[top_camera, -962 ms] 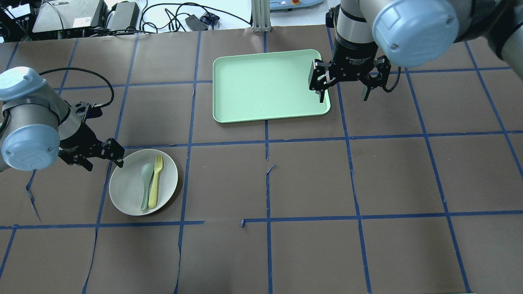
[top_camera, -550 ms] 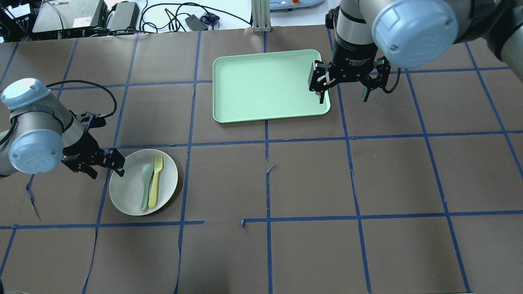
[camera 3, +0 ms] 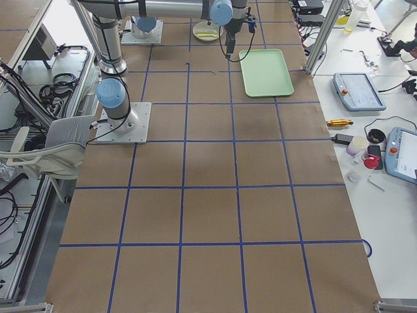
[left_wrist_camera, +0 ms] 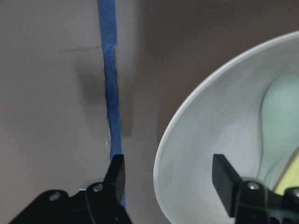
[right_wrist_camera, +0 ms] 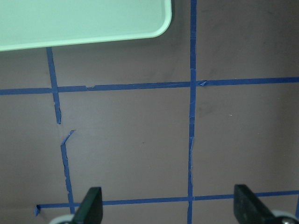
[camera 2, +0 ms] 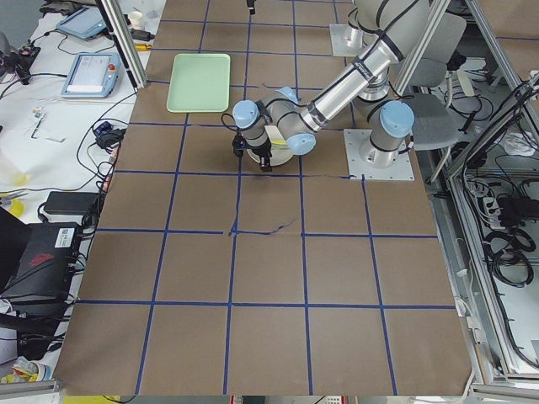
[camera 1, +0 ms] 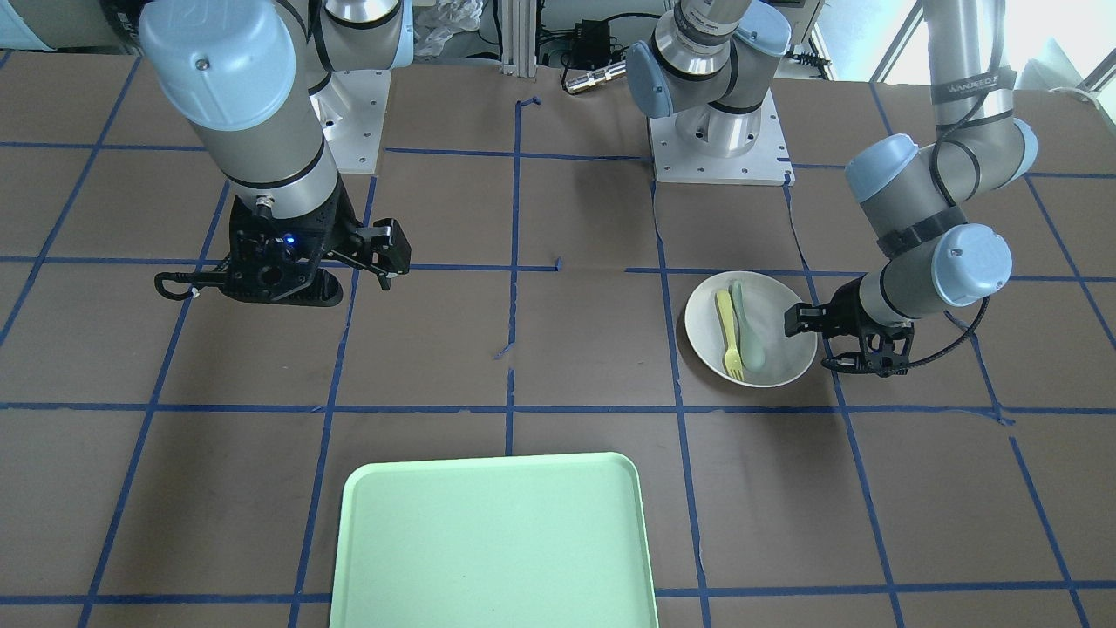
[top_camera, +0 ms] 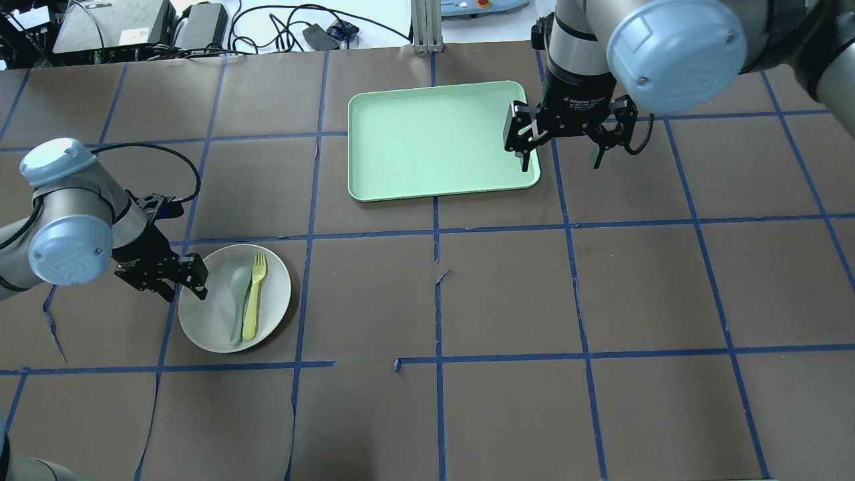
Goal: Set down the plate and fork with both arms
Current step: 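Lower the left gripper to the white plate rim and grasp it, then carry the plate with the left gripper onto the green tray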
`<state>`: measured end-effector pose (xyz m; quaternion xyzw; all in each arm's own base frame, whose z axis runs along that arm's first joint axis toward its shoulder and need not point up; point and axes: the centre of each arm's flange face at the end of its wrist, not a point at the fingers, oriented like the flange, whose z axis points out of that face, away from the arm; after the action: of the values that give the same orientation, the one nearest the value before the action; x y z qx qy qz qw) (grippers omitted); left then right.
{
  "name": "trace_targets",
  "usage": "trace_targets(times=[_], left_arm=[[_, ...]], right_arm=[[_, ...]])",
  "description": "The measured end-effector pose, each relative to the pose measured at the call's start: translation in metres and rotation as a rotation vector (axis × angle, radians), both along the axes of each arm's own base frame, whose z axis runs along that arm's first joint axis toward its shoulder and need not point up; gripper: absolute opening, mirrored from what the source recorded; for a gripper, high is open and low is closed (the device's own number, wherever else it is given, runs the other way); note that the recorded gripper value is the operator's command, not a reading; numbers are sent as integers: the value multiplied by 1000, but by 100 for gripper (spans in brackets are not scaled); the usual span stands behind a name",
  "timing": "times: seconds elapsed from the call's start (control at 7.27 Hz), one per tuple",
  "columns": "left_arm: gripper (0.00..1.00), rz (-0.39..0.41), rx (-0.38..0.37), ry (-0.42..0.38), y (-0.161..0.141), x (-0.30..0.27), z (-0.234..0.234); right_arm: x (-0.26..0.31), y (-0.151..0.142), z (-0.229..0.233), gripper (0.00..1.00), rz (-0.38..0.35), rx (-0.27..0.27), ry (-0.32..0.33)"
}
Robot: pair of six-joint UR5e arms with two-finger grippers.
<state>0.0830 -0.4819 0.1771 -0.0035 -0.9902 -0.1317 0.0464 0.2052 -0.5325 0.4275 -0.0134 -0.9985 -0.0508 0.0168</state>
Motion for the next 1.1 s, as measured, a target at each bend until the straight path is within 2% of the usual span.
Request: trace_targets(times=[0.28, 0.41, 0.69, 1.1], left_arm=[[7, -34, 7, 13, -2, 1, -6], [0, -61, 4, 19, -3, 2, -6], [0, -104, -9, 26, -9, 4, -1], [0, -108, -24, 50, -26, 10, 18]], right_arm=[[0, 0, 0, 100, 0, -2, 0], [0, -1, 0, 100, 1, -4, 1], [0, -2, 0, 100, 4, -12, 0], [-1, -4, 2, 100, 11, -25, -2]])
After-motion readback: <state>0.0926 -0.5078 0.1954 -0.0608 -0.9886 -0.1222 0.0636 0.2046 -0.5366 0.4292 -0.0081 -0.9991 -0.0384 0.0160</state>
